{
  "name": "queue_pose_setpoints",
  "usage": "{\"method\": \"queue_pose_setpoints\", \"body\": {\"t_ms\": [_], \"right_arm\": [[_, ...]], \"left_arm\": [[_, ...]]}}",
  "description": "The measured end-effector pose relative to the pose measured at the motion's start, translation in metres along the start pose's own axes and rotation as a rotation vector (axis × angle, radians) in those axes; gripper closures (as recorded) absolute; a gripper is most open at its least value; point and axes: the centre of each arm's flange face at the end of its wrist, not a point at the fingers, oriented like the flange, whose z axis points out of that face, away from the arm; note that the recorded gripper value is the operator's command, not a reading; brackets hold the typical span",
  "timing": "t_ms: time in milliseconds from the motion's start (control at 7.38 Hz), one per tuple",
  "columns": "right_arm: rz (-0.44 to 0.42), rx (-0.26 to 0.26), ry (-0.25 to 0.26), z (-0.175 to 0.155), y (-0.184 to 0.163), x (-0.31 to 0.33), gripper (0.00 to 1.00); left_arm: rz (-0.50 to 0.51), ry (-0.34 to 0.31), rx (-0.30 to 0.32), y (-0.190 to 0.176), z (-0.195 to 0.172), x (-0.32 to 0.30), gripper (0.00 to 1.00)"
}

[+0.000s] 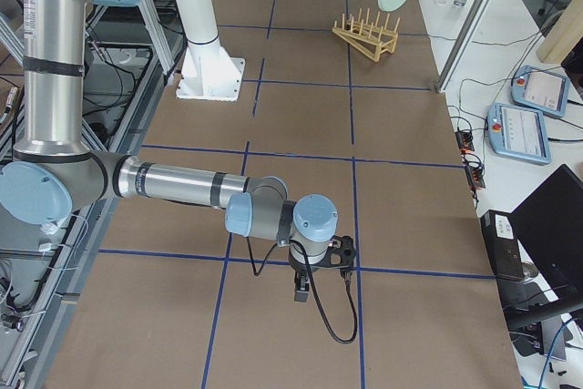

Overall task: Place plate on rack
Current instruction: 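Lift the plate with the left gripper and tilt it upright, then lower the upright plate into the rack's pegs with the left gripper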

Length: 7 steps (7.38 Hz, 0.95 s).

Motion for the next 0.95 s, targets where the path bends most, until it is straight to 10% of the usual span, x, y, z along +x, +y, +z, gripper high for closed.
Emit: {"method": "queue_pose_setpoints", "body": {"t_ms": [948], "right_arm": [[-0.001,0.0,0.0,0.0,0.0,-0.001,0.0]], "left_arm": [[-0.03,-0.014,0.034,0.018,0.018,-0.048,1.0]]}}
